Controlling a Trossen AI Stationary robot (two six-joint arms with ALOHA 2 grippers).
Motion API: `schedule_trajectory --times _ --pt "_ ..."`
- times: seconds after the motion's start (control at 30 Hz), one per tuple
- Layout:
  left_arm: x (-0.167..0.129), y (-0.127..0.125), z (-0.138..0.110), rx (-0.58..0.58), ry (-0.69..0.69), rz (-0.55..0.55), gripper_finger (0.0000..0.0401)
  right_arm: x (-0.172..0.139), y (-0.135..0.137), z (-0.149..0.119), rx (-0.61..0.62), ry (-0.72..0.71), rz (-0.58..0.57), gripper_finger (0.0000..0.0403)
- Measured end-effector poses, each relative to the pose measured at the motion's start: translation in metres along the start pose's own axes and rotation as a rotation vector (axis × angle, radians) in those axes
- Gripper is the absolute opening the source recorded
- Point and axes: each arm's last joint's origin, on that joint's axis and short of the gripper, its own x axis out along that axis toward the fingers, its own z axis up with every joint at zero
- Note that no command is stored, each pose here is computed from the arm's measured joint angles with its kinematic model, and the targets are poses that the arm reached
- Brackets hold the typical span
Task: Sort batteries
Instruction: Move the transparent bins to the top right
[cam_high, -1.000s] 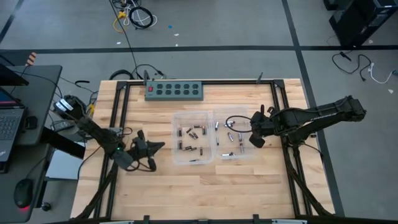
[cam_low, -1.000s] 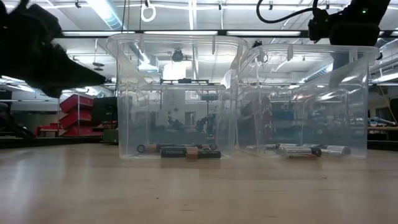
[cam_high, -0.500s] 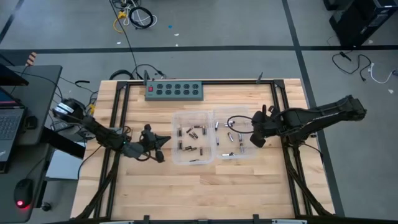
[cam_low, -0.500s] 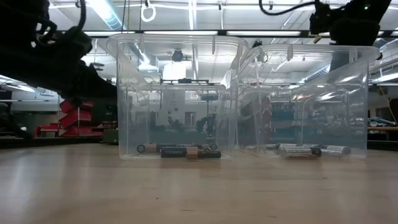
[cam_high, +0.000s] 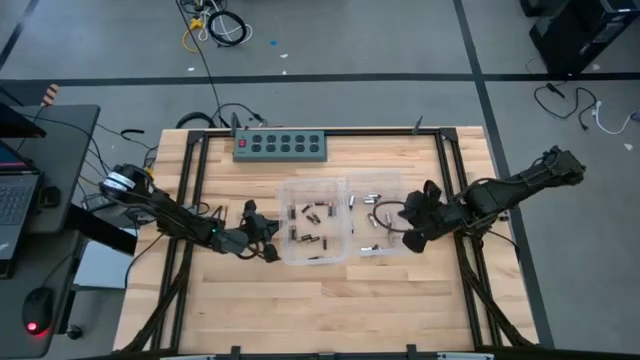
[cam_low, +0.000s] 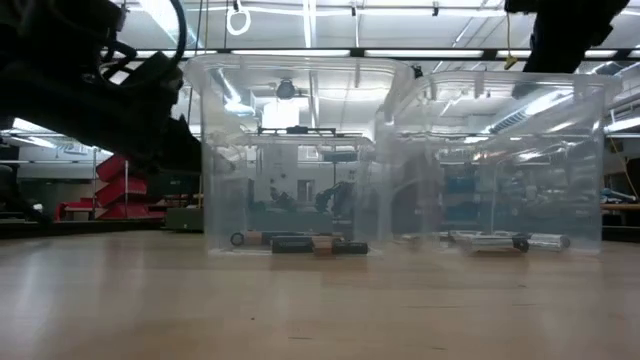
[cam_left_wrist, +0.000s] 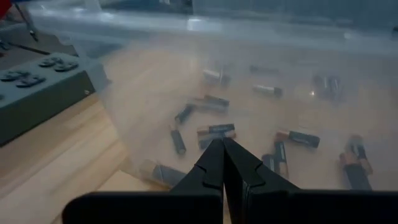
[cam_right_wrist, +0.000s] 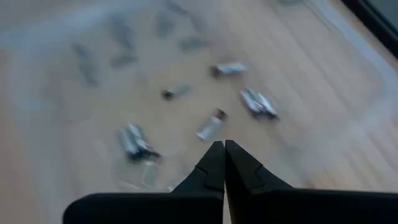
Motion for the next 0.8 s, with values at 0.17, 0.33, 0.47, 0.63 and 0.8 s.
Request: schedule_trajectory --times 0.17,0.33,0.47,0.63,0.8 --pt "0.01 -0.004 -0.002 0.015 0.023 0.0 0.0 -0.008 0.018 -0.001 -0.02 -0.076 0.126 0.0" --pt "0.02 -0.005 -0.002 0.004 0.018 0.023 0.0 -0.017 0.034 -0.002 -0.056 -0.176 0.211 0.0" --pt "0.028 -0.007 -0.002 -0.013 0.007 0.019 0.0 -0.023 0.042 -0.004 -0.06 -0.223 0.251 0.0" --pt "0.039 -0.016 -0.004 -0.023 -0.002 0.006 0.0 -0.026 0.052 -0.008 -0.096 -0.244 0.297 0.0" --pt "0.058 -0.024 -0.005 -0.021 -0.016 0.021 0.0 -0.025 0.061 -0.011 -0.105 -0.243 0.322 0.0"
